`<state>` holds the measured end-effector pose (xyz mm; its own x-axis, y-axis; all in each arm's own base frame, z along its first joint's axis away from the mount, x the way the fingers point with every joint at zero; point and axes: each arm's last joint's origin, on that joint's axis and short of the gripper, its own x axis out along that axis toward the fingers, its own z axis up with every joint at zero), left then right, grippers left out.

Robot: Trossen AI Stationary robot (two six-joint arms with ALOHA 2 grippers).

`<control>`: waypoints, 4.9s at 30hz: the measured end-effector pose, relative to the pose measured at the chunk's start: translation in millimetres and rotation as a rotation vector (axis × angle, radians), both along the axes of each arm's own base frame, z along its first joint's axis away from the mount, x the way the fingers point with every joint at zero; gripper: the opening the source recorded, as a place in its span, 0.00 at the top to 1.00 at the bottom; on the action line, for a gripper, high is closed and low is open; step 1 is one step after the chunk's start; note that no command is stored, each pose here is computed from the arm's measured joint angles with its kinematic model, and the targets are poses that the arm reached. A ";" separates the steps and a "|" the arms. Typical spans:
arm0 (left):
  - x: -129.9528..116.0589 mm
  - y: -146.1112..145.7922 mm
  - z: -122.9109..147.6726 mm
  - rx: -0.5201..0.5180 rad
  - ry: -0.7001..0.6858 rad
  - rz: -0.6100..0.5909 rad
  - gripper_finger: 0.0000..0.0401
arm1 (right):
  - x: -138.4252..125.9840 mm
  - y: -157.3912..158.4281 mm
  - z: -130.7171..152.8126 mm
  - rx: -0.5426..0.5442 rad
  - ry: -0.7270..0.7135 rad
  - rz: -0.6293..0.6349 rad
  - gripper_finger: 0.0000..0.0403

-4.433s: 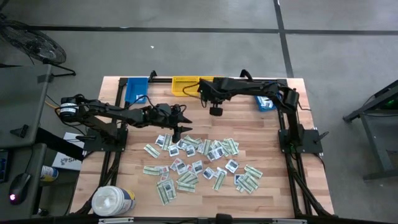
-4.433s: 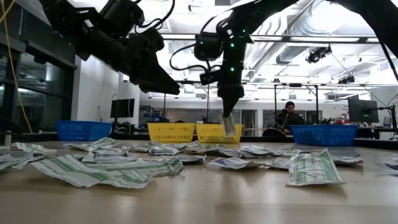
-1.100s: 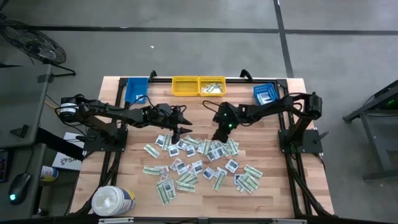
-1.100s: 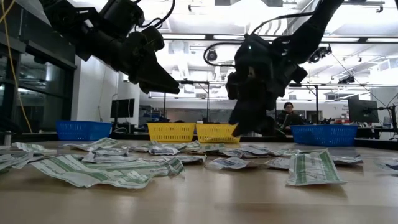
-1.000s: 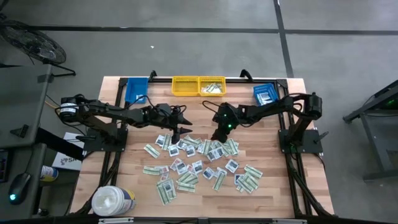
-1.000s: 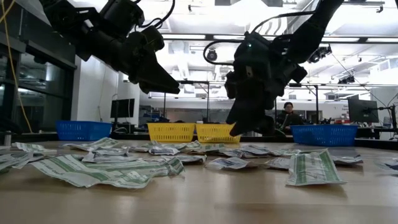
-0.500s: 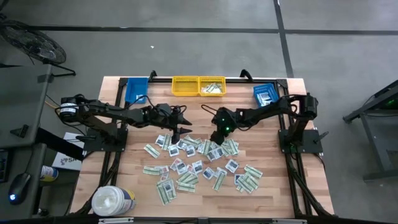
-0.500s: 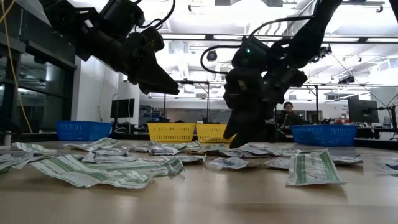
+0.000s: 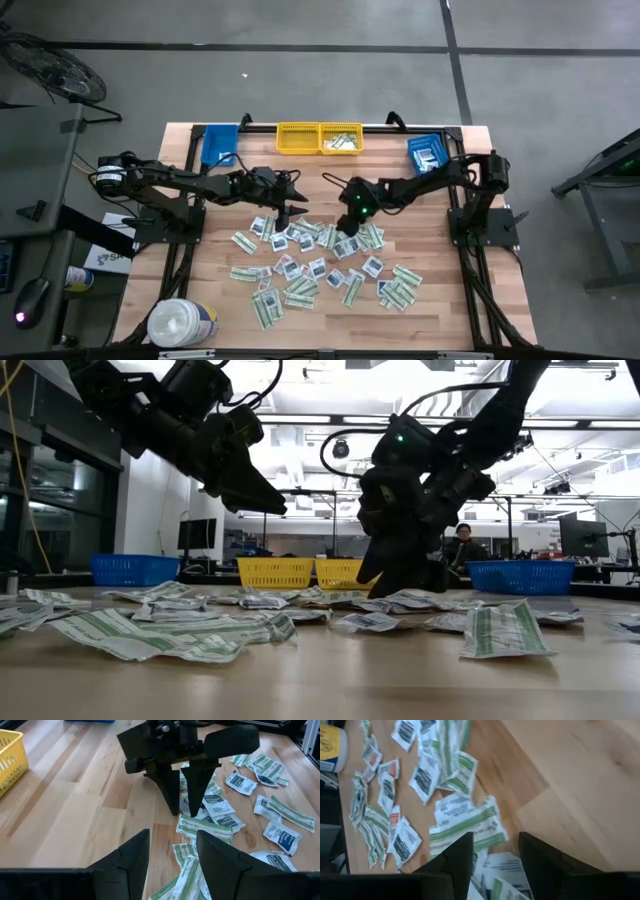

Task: Pick & Place First Aid Supplies
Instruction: Put the green bandage pack into the right yellow bin

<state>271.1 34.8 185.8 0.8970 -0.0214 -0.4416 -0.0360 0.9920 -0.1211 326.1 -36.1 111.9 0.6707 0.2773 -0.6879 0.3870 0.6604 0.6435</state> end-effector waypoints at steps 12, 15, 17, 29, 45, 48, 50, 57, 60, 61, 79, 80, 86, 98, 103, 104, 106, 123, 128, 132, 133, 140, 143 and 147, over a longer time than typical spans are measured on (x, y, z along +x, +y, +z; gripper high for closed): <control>0.0 0.1 -0.1 0.000 0.000 0.000 0.59 | 2.4 6.0 -0.2 -0.015 -0.010 -0.010 0.62; 0.0 0.0 0.0 0.000 0.000 0.000 0.59 | 2.6 6.8 -0.2 -0.016 -0.011 -0.008 0.63; 0.0 0.0 0.0 0.000 0.000 0.000 0.59 | 2.6 7.4 -0.2 -0.015 -0.011 -0.004 0.64; 0.0 0.0 0.0 0.000 0.000 0.000 0.59 | 2.7 7.6 -0.1 -0.022 -0.014 0.003 0.82; -0.1 0.0 -0.2 -0.001 0.002 0.000 0.59 | 4.5 7.5 1.8 -0.059 -0.059 0.046 1.00; -0.1 0.0 -0.2 -0.001 0.002 0.000 0.59 | 7.3 7.5 5.2 -0.056 -0.064 0.061 1.00; -0.1 0.1 -0.2 -0.001 0.002 0.001 0.59 | 10.9 7.6 11.3 -0.054 -0.092 0.081 1.00; -0.3 0.0 -0.7 -0.001 0.007 0.001 0.59 | 14.9 7.1 38.6 -0.092 -0.088 0.122 1.00; -0.3 0.1 -0.6 -0.001 0.006 0.001 0.59 | 13.7 5.6 57.1 -0.147 -0.083 0.119 1.00; -0.2 0.0 -0.6 -0.001 0.006 0.000 0.59 | 13.0 5.0 64.4 -0.160 -0.088 0.124 1.00; 0.0 0.0 0.0 -0.002 0.000 0.001 0.59 | -12.4 -31.2 179.2 -0.616 -0.105 -0.020 1.00; 0.1 0.0 0.0 -0.004 -0.001 0.002 0.59 | -12.9 -35.2 180.7 -0.650 -0.100 -0.028 1.00; 0.1 0.0 0.0 -0.007 -0.001 0.004 0.59 | -18.7 -62.5 184.1 -0.888 -0.017 -0.131 1.00; 0.1 0.0 0.1 -0.007 -0.001 0.004 0.59 | -8.0 -127.4 144.5 -1.040 0.001 -0.303 1.00; 0.1 0.0 0.1 -0.007 -0.001 0.004 0.59 | -2.0 -154.2 112.9 -0.930 0.014 -0.401 1.00; 0.0 0.0 0.0 -0.007 0.000 0.004 0.59 | -1.5 -158.5 108.2 -0.900 0.010 -0.433 1.00; 0.1 0.0 0.0 -0.007 -0.001 0.004 0.59 | -0.7 -166.0 97.6 -0.822 0.001 -0.471 1.00; 0.1 -0.7 0.1 -0.017 -0.002 -0.017 0.59 | -2.6 -184.5 68.8 -0.547 -0.010 -0.627 0.91; 0.1 -0.6 0.1 -0.017 -0.002 -0.017 0.59 | -3.0 -183.7 67.7 -0.535 -0.001 -0.612 0.76; 0.0 -0.6 0.0 -0.017 -0.002 -0.017 0.59 | -4.1 -184.0 68.1 -0.519 -0.006 -0.585 0.67; 0.1 -0.7 0.1 -0.017 -0.002 -0.017 0.59 | -4.9 -184.0 68.2 -0.519 -0.001 -0.578 0.66; 0.0 -0.7 0.0 -0.017 -0.002 -0.017 0.59 | -20.3 -184.0 80.4 -0.541 0.084 -0.578 0.62; 0.0 -0.6 0.0 -0.017 -0.002 -0.016 0.59 | -30.8 -180.9 89.2 -0.565 0.149 -0.567 0.62; 0.0 -0.6 0.1 -0.010 -0.002 -0.020 0.59 | -44.0 -172.5 99.8 -0.594 0.244 -0.526 0.62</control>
